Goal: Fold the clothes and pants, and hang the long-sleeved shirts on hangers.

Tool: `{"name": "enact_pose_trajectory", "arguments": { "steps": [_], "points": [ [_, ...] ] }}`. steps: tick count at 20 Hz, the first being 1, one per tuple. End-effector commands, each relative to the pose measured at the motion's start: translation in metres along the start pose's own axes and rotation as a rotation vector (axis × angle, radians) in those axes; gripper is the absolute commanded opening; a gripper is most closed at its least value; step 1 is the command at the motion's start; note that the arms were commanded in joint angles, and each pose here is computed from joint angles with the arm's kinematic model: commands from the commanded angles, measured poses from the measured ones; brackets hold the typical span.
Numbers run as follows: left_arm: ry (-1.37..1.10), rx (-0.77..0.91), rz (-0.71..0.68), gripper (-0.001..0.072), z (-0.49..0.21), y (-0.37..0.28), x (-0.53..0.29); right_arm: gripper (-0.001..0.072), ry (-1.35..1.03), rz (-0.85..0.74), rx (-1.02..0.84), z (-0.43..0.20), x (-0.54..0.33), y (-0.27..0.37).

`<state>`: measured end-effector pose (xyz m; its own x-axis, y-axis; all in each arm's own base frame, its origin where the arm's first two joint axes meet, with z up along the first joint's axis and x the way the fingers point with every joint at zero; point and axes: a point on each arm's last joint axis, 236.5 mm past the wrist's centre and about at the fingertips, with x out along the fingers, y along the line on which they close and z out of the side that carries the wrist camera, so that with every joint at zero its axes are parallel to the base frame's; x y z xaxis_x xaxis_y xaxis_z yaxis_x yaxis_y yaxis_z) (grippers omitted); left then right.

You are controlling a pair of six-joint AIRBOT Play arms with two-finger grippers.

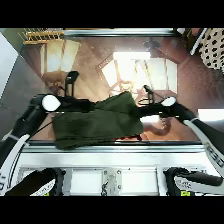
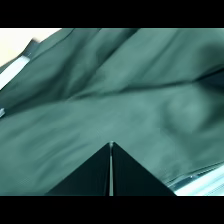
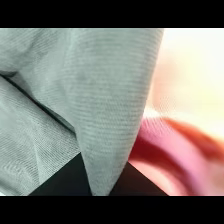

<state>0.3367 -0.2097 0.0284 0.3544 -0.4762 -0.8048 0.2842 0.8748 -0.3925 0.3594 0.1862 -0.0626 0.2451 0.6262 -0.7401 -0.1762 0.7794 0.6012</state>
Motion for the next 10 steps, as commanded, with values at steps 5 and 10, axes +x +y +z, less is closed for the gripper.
{"name": "enact_pose_trajectory", "arguments": {
  "steps": [5, 10],
  "points": [
    [0.111, 0.115, -0.067, 0.0006, -0.004, -0.072, 0.103, 0.005, 0.006, -0.394, 0.028, -0.024, -0.159, -0.096],
    [0.182, 0.214, -0.239, 0.0007, -0.022, -0.16, 0.154, 0.005, 0.046, -0.44, -0.038, -0.027, -0.198, -0.072]
  ]
}}
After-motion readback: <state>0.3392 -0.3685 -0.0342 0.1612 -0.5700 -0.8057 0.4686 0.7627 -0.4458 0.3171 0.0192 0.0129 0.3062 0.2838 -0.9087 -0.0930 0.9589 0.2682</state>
